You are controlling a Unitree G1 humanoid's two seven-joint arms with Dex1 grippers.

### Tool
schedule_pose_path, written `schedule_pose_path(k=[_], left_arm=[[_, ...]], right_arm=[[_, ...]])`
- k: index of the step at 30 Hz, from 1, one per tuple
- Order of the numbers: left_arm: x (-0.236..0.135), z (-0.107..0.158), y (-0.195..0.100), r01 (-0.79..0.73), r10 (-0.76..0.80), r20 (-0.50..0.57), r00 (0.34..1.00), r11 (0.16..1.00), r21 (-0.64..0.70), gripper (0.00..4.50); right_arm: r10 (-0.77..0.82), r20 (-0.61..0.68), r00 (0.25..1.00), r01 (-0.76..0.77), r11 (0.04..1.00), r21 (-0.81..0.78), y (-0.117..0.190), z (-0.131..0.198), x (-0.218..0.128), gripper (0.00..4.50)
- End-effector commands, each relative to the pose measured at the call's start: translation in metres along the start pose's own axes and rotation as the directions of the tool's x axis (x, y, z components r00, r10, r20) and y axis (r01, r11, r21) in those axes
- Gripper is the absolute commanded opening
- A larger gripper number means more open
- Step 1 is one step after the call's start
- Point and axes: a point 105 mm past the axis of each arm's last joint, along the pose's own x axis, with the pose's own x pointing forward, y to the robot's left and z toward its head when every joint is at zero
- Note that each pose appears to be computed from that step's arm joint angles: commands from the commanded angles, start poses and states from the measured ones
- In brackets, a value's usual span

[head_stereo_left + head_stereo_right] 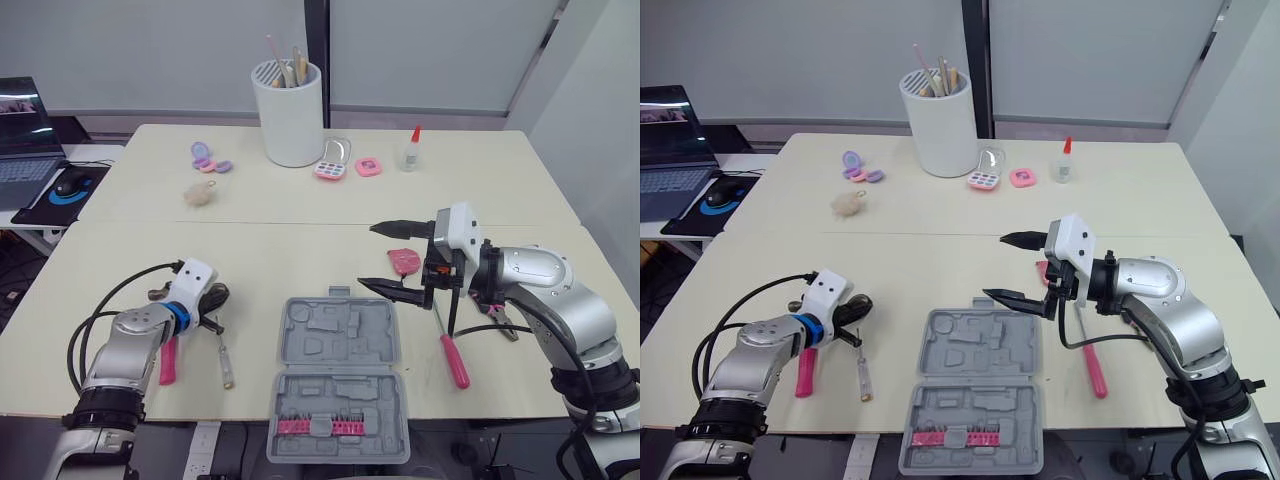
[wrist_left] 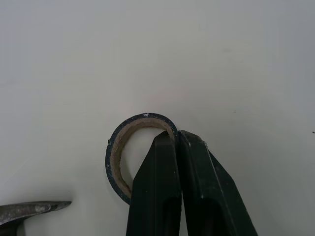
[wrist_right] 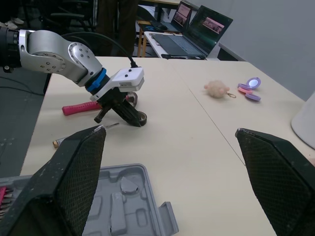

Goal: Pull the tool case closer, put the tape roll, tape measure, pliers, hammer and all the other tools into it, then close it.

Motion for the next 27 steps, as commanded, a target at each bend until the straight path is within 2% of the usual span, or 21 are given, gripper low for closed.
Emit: schedule_pose_path(k=[1,4,7,13,16,19,27], left_arm=[[-0.012,0.016,0.008,0.0,-0.001,0.045,0.999,0.999,0.033,0.01],[-0.025,0.041,0.007,0.05,-0.058,0.092,0.994,0.995,0.087,0.01],[-0.038,0.071,-0.009,0.177,-0.196,0.131,0.972,0.973,0.148,0.01],[-0.051,0.11,-0.054,0.435,-0.475,0.138,0.869,0.867,0.241,0.01],[-0.046,0.117,-0.071,0.494,-0.539,0.124,0.833,0.826,0.273,0.01],[-0.036,0.112,-0.088,0.543,-0.587,0.082,0.805,0.786,0.297,0.01],[-0.017,0.098,-0.109,0.566,-0.6,0.016,0.8,0.764,0.309,0.01]], right_arm=[[-0.01,0.022,1.0,0.011,0.999,-0.041,0.001,0.012,-0.003,4.5],[-0.014,0.008,1.0,0.015,0.999,-0.042,0.003,0.009,-0.004,4.5],[-0.022,-0.031,0.999,0.021,0.999,-0.046,0.007,-0.001,-0.005,4.5],[-0.019,-0.171,0.985,0.001,0.995,-0.104,0.021,-0.036,-0.005,4.5],[-0.017,-0.185,0.983,-0.002,0.995,-0.103,0.027,-0.041,-0.002,4.5],[-0.032,-0.171,0.985,0.016,0.995,-0.096,0.03,-0.039,0.003,4.5],[-0.065,-0.171,0.983,0.052,0.995,-0.08,0.035,-0.04,0.003,4.5]])
